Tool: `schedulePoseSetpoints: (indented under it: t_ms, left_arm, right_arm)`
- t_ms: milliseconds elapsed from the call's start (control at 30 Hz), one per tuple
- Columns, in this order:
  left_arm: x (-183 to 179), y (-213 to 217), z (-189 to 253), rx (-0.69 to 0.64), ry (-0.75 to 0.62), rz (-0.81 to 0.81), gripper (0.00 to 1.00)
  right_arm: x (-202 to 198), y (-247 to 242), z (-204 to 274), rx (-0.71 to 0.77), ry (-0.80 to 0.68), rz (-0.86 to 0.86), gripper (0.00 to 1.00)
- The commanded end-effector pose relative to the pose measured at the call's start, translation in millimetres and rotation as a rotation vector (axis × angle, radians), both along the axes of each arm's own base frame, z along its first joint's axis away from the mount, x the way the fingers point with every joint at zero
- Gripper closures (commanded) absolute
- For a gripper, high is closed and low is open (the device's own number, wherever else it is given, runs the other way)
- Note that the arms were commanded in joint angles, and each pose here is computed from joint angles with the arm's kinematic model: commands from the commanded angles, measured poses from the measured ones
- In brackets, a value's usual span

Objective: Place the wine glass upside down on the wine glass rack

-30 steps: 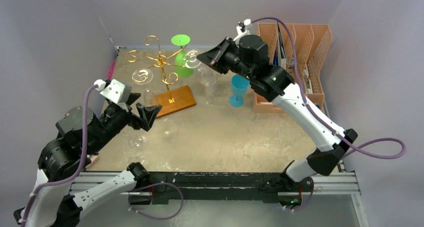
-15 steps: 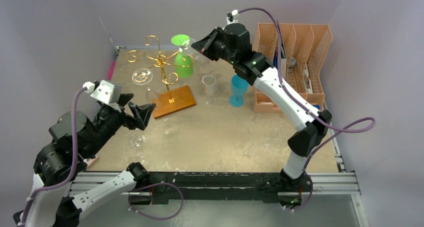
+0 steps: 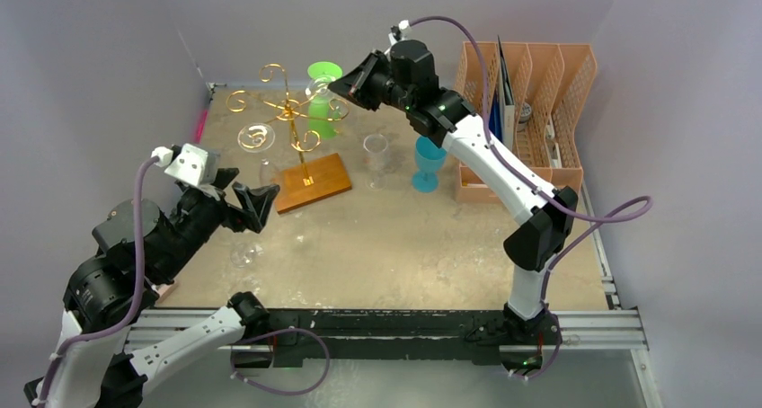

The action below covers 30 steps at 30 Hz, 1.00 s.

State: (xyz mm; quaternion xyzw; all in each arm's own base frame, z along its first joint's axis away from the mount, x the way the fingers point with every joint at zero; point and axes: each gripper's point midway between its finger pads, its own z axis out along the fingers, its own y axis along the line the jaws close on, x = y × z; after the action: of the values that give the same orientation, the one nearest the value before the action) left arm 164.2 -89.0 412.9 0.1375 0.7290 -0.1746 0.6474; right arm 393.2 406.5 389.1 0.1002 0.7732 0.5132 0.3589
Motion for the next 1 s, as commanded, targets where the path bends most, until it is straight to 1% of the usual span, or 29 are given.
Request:
schedulePoseSetpoints:
  t_ms: [0, 233, 500, 967]
  left_arm:
    - [2.2, 2.3, 5.6, -0.020, -0.021, 0.020, 0.23]
    - [1.8, 4.5, 5.8, -0.026, -0.022, 0.029, 0.23]
    - [2.1, 4.6, 3.5, -0.026, -0.014, 0.032, 0.23]
    - [0.7, 4.5, 0.7, -0.032, -0.004, 0.030, 0.23]
  right_arm:
    - [-19.8, 4.5, 57.1, 0.131, -0.052, 0.077, 1.00]
    - [-26.7, 0.0, 52.8, 0.112, -0.015, 0.079, 1.00]
    - [-33.7, -10.4, 50.3, 0.101, -0.008, 0.056, 1.00]
    - [-28.8, -33.8, 46.3, 0.067, -0.025, -0.054, 1.00]
